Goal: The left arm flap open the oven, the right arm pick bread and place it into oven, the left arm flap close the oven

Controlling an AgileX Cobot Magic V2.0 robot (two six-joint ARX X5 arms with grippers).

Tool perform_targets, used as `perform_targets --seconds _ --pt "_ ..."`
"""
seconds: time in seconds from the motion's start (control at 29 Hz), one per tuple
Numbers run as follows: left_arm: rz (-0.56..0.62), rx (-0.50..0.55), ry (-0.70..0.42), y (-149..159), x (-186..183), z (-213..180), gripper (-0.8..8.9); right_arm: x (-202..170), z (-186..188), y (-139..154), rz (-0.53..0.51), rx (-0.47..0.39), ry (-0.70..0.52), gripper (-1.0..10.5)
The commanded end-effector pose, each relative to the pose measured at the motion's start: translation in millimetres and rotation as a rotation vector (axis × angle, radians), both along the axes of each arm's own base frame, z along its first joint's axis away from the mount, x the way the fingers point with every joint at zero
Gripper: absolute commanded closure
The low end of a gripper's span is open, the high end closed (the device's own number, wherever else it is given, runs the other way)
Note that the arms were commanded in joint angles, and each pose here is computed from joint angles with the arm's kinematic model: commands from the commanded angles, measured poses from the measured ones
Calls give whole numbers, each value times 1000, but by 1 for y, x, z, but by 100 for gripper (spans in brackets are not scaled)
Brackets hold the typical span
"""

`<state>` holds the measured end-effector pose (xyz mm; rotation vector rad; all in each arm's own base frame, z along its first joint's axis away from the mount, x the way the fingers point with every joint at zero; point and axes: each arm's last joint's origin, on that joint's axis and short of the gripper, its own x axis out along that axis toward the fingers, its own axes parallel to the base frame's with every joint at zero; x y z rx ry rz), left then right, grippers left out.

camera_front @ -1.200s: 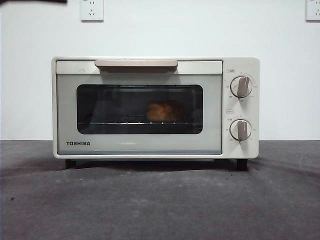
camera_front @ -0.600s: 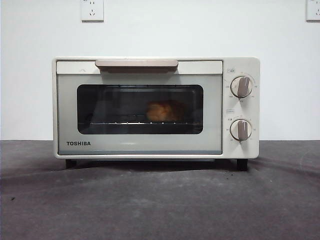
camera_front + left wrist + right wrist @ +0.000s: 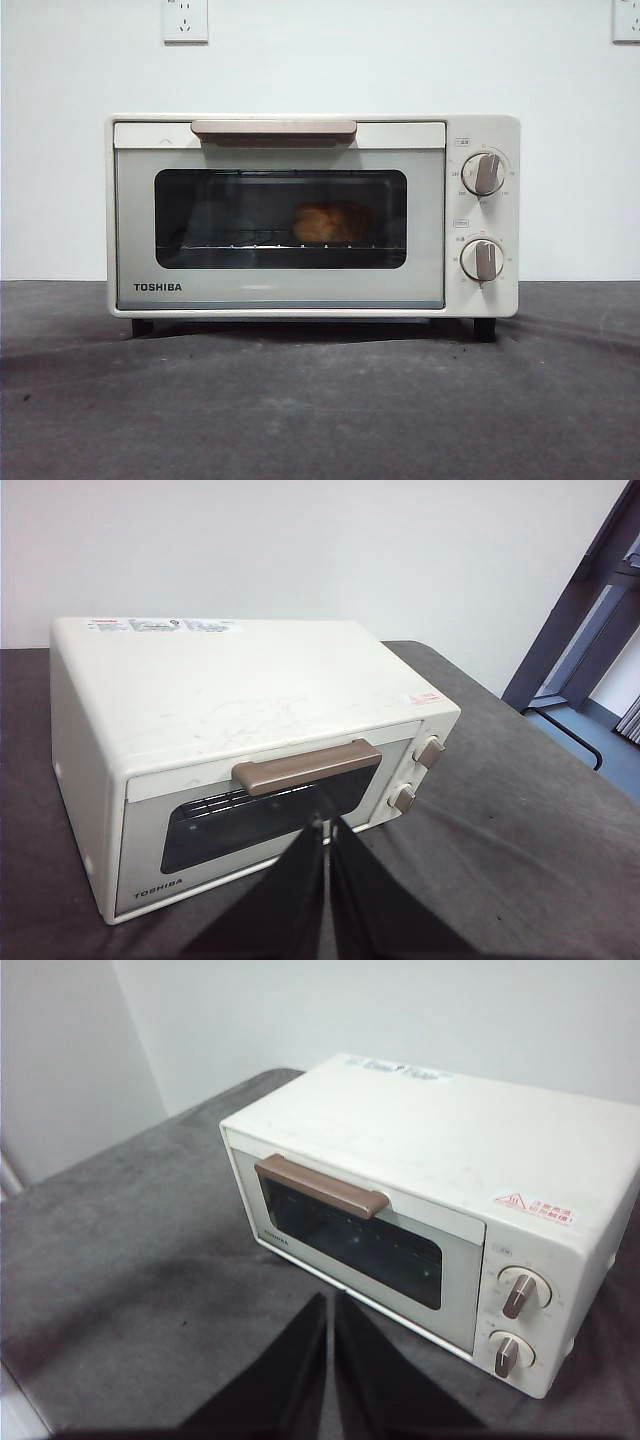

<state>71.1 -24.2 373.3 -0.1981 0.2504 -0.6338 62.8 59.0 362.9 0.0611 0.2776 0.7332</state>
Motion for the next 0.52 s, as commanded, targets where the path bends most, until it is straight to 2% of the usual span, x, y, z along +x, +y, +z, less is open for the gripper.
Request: perform_targets --seconds 0.03,0.52 --pt "-1 8 -49 1 -6 6 800 0 4 1 9 4 -22 940" --pt "-2 5 -71 1 -10 7 801 -1 5 0 9 6 -25 940"
